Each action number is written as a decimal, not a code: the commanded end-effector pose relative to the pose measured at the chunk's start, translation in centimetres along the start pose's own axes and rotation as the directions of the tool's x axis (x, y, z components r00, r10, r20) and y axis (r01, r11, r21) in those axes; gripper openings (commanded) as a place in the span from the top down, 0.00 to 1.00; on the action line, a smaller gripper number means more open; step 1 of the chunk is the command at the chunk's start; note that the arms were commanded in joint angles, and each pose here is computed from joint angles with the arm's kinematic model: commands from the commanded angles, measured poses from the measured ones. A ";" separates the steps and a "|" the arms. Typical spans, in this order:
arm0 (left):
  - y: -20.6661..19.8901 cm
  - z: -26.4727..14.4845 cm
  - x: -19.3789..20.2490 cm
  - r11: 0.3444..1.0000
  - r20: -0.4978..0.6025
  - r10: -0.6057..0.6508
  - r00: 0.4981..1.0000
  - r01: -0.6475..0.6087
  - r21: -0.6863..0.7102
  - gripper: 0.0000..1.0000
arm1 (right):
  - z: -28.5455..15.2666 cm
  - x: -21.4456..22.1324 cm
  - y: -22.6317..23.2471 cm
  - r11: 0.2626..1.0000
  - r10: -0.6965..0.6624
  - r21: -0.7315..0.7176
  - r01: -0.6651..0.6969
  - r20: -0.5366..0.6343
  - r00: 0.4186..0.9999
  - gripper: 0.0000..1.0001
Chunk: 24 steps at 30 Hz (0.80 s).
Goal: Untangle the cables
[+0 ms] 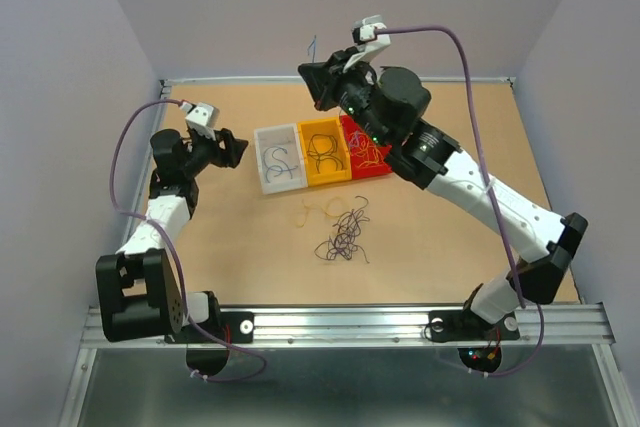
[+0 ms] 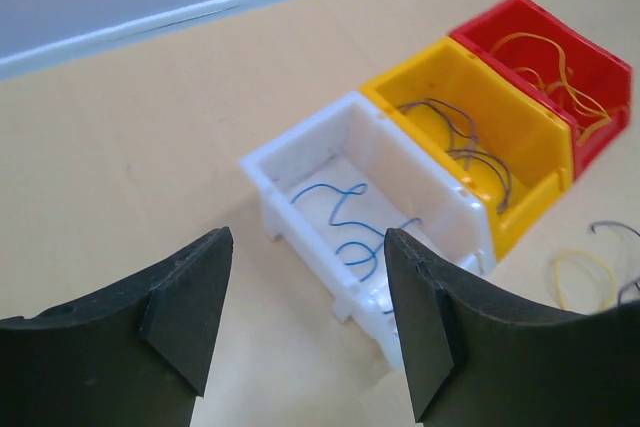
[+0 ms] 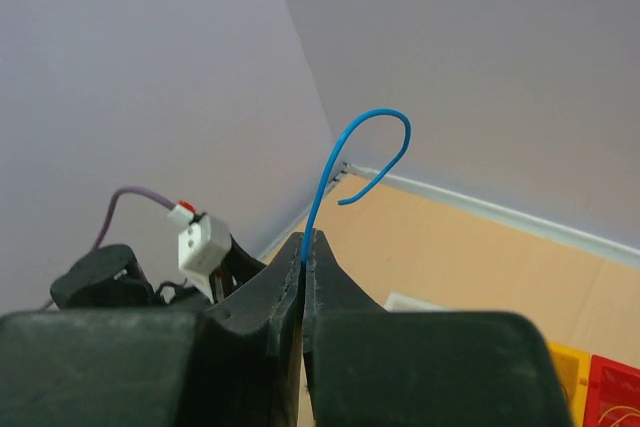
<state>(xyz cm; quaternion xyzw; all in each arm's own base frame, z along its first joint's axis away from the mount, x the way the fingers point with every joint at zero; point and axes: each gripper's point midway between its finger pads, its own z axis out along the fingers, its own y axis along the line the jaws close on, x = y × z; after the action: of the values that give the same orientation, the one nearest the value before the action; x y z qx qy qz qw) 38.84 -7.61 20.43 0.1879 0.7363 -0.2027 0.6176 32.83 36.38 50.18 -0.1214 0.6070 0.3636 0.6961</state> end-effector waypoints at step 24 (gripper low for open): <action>7.8 -0.6 -2.4 0.941 0.150 -0.207 0.967 0.239 -0.241 0.28 | 10.5 19.1 -3.3 0.994 -0.045 0.091 0.064 -0.199 0.979 0.99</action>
<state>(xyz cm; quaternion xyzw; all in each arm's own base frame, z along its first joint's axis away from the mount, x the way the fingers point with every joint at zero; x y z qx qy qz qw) 42.37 -0.98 18.81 -0.0038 0.7682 -0.1917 0.6109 41.75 47.08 30.16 -0.1627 0.7198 0.2918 0.6086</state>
